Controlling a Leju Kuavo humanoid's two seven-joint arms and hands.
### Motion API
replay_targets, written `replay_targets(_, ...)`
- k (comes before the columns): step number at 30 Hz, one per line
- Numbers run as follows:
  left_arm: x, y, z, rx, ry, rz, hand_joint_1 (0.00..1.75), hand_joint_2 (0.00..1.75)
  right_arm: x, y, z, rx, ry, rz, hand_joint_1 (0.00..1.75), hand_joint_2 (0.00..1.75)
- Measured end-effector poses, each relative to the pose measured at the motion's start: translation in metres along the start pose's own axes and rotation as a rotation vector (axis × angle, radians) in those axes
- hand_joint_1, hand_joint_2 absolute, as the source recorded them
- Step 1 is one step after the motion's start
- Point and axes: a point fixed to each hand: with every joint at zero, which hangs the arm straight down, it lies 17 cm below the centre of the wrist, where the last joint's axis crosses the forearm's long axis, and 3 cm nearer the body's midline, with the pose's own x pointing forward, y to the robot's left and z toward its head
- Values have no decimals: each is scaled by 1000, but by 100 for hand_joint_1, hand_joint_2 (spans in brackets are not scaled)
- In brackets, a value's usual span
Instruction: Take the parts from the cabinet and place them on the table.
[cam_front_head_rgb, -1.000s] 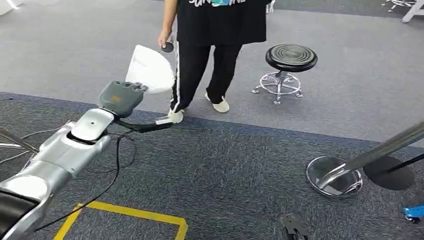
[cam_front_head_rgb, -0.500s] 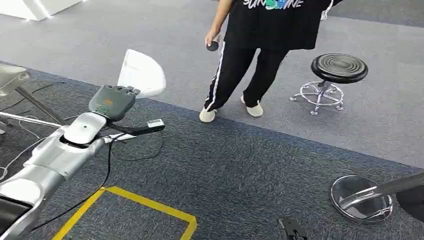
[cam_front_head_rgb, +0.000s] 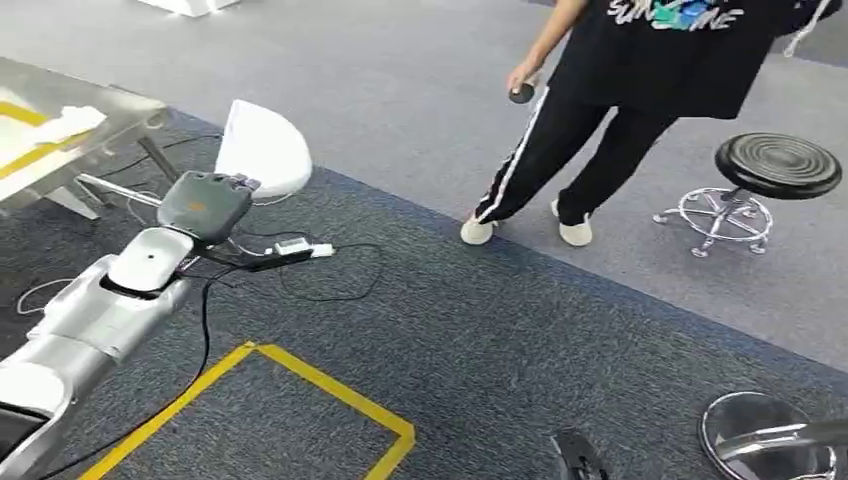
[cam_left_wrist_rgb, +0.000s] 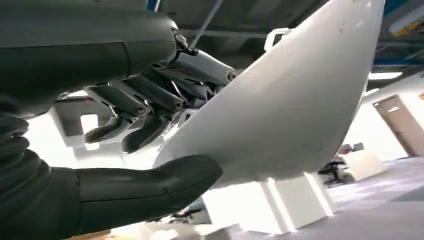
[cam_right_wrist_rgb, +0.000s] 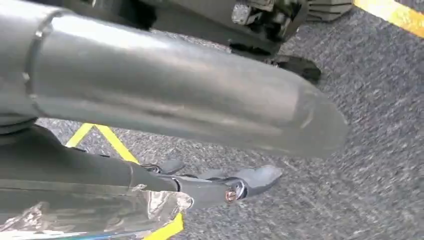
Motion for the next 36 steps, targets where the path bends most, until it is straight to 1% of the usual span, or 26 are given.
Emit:
replay_targets(4, -1, 7, -4, 20, 1, 2, 168, 175, 6, -2, -1, -4, -8, 1, 0, 0)
replay_targets(7, 2, 4, -4, 15, -5, 6, 168, 175, 1, -1, 0, -1, 3, 4, 0, 0)
replay_targets(13, 1, 9, -9, 22, -4, 6, 168, 175, 4, -1, -1, -1, 0, 3, 0, 0)
replay_targets(18, -3, 6, -8, 13, -3, 1, 168, 175, 9, -4, -2, -5, -7, 2, 0, 0)
replay_targets(22, 0, 7, -10, 15, -6, 6, 168, 175, 2, -1, -1, -2, 3, 4, 0, 0)
replay_targets(25, 0, 6, -11, 14, -6, 5, 168, 175, 4, -2, -1, -3, -1, 4, 0, 0)
replay_targets(28, 0, 15, -16, 35, -6, 6, 168, 175, 4, -2, -1, -3, -1, 5, 0, 0)
replay_targets(33, -1, 14, -16, 33, -4, 9, 168, 175, 8, -4, -2, -6, -6, 4, 0, 0)
replay_targets(36, 1, 14, -17, 33, -5, 14, 168, 175, 2, -2, -1, -3, 1, 4, 0, 0)
